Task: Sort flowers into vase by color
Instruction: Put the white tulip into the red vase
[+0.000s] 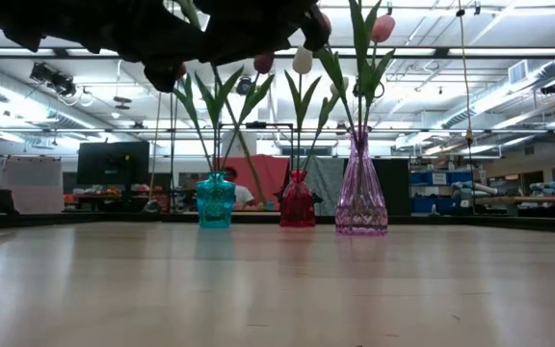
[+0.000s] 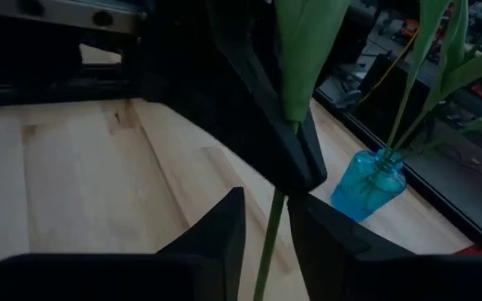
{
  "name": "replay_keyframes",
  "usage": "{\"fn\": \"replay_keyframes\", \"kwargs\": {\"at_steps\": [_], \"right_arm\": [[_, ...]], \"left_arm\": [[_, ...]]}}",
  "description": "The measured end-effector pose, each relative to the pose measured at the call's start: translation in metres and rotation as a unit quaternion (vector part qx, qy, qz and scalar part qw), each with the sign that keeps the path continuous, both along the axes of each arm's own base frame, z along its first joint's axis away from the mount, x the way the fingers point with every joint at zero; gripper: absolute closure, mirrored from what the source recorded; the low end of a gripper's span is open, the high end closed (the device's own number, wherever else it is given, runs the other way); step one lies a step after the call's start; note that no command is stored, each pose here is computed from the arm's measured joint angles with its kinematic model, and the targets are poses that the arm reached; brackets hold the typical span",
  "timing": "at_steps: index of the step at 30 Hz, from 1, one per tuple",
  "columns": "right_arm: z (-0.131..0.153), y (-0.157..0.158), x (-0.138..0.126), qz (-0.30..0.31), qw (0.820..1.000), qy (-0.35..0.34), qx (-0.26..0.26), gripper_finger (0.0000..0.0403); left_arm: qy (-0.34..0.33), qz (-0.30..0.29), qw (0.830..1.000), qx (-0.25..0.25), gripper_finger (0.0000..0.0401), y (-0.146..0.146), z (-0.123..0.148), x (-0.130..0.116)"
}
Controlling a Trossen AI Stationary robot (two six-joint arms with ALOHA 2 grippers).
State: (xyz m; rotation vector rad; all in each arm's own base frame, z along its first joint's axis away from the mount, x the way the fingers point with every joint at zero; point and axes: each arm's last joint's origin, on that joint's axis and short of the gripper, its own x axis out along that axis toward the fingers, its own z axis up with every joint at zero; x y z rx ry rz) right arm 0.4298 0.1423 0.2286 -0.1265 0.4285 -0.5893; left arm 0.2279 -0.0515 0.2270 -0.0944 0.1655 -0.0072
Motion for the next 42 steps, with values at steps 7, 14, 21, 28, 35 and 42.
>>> {"fn": "replay_keyframes", "kwargs": {"at_steps": [7,14,21,28,35,42], "right_arm": [[-0.006,-0.004,0.002,-0.003,1.000,0.008,0.012,0.0374],[-0.005,0.002,-0.001,-0.018,1.000,0.002,-0.007,0.0387],[0.000,0.011,-0.010,-0.013,1.000,0.012,-0.014,0.0393],[0.050,0.027,-0.050,0.003,1.000,-0.001,-0.005,0.0393],[0.115,0.026,-0.089,0.074,0.997,-0.031,-0.004,0.0393],[0.189,-0.035,-0.103,0.170,0.977,-0.126,-0.009,0.0393]], "left_arm": [[0.000,-0.011,1.000,-0.001,0.0390,-0.003,-0.007,0.008],[-0.012,-0.009,1.000,-0.001,0.0372,-0.003,-0.005,0.009],[-0.007,-0.010,1.000,0.018,0.0295,-0.002,-0.003,0.005],[0.003,-0.010,0.999,0.034,0.0271,0.002,0.007,-0.010],[-0.020,-0.018,0.998,0.050,0.0271,0.004,0.018,-0.018],[-0.021,-0.018,0.998,0.059,0.0270,0.004,0.016,-0.016]]}}
